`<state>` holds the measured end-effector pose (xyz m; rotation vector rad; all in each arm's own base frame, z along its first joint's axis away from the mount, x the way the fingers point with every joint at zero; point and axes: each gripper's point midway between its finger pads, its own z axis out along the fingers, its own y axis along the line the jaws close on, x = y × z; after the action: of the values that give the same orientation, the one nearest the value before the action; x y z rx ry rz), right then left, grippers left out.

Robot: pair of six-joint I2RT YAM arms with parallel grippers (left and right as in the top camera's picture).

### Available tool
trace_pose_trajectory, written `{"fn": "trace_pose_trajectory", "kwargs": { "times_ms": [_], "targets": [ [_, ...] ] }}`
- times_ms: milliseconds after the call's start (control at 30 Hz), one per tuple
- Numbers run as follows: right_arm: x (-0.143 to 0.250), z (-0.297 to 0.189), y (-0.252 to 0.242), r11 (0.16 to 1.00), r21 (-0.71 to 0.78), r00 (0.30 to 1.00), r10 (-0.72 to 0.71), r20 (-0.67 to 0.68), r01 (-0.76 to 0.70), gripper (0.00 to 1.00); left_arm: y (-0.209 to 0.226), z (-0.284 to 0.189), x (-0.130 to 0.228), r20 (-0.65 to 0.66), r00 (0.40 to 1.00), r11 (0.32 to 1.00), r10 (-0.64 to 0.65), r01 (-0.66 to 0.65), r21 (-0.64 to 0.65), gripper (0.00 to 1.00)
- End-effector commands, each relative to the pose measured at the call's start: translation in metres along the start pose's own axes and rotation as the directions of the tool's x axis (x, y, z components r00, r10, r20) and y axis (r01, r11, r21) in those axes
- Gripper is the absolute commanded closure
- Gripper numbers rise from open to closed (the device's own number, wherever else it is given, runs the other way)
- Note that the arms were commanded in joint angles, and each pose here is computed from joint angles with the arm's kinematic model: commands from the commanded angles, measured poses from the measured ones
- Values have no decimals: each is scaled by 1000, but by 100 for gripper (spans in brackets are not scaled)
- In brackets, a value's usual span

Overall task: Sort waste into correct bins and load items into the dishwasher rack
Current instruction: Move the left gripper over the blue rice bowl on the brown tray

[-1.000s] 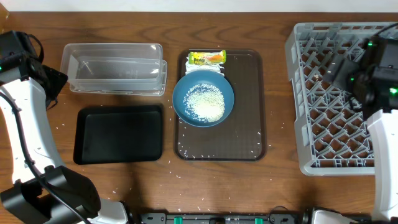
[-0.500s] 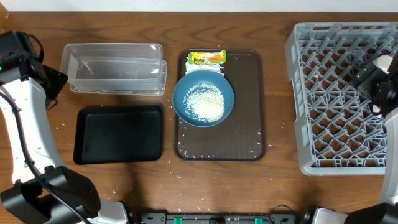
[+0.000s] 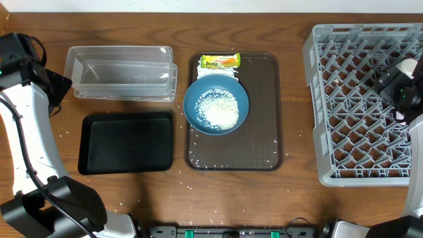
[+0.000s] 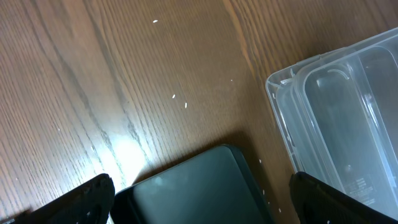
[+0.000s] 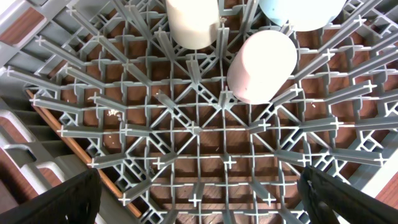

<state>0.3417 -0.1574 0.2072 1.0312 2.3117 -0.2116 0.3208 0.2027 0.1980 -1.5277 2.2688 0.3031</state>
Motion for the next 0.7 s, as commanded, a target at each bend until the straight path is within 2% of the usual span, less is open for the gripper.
{"fn": "trace_pose_trajectory", "kwargs": {
  "times_ms": [0, 333, 500, 633, 667],
  "targets": [
    [-1, 1, -4, 1000, 16, 1000, 14, 3, -14, 1, 1, 0, -2, 7, 1000, 1000, -8, 8, -6, 7],
    [-1, 1, -4, 1000, 16, 1000, 14, 3, -14, 1, 0, 0, -3, 9, 1000, 1000, -10, 10, -3, 7],
    [-1, 1, -4, 1000, 16, 1000, 14, 3, -14, 1, -26, -3, 19, -119, 993, 989, -3, 21, 149, 7],
    [-1, 1, -4, 1000, 16, 1000, 14, 3, -14, 1, -33, -5, 25, -159, 987, 981, -9, 40, 191, 7],
    [-1, 1, -4, 1000, 16, 1000, 14, 3, -14, 1, -41, -8, 33, -204, 979, 971, -5, 54, 234, 7]
  ]
}}
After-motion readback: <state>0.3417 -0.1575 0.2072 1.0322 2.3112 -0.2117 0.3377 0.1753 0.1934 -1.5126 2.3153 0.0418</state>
